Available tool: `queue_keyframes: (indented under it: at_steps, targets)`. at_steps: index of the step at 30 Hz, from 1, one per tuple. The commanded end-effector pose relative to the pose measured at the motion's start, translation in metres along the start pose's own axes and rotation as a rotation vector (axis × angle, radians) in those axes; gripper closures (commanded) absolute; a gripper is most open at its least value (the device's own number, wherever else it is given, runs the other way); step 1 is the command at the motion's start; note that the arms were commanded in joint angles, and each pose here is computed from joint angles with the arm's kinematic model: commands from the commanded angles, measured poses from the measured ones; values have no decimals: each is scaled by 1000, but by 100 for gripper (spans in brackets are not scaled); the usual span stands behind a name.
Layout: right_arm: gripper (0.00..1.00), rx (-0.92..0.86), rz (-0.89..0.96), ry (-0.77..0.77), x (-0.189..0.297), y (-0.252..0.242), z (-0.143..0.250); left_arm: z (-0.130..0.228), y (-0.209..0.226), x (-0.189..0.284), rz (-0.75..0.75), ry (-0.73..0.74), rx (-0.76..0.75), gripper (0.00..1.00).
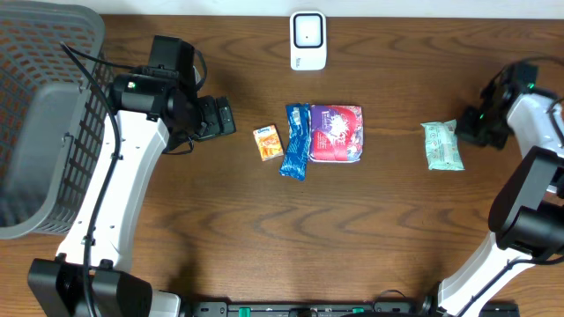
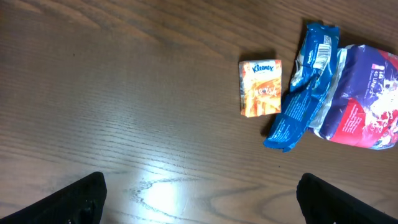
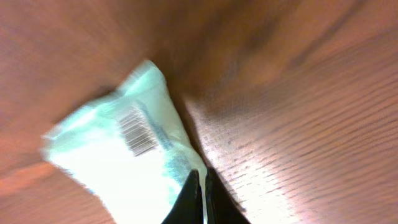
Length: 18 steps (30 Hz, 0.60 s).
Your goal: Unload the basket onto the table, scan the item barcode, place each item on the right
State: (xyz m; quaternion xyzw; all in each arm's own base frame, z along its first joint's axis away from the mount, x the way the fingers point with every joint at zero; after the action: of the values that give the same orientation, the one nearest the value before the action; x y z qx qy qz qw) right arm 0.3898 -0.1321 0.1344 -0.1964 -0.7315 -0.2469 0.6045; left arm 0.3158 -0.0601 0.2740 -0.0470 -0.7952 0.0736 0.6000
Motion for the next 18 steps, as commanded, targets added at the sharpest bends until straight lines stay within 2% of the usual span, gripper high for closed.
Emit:
queue_keyframes:
  at_steps: [1,5,11,15,18]
  targets:
    - [99,37,-23,-16,23,14,-9,-1,2,0,-11,-1,-2,2]
    - [99,39,2,75,22,15,6,-1,2,0,-11,-1,-2,2]
    - [99,14,27,182,-7,14,38,-1,2,0,-11,-1,-2,2]
    - [99,-63,117,140,-31,3,47,-1,2,0,-11,-1,-2,2]
    - [98,-70,111,95,-49,0,51,-1,2,0,-11,-1,-2,2]
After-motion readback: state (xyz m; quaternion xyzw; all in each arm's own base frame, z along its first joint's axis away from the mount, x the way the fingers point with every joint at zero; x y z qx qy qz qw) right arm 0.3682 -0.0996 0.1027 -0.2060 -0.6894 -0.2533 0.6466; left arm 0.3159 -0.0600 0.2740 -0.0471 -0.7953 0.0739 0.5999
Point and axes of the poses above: each gripper's point midway between its finger pads, its own x axis back along the fingers, its own y axis along the line the jaws close on, z = x × y, the point moved 9 cm from there along x, back along the fingers, and after that the axes turned 11 degrees about -x, right-handed, at the moved point
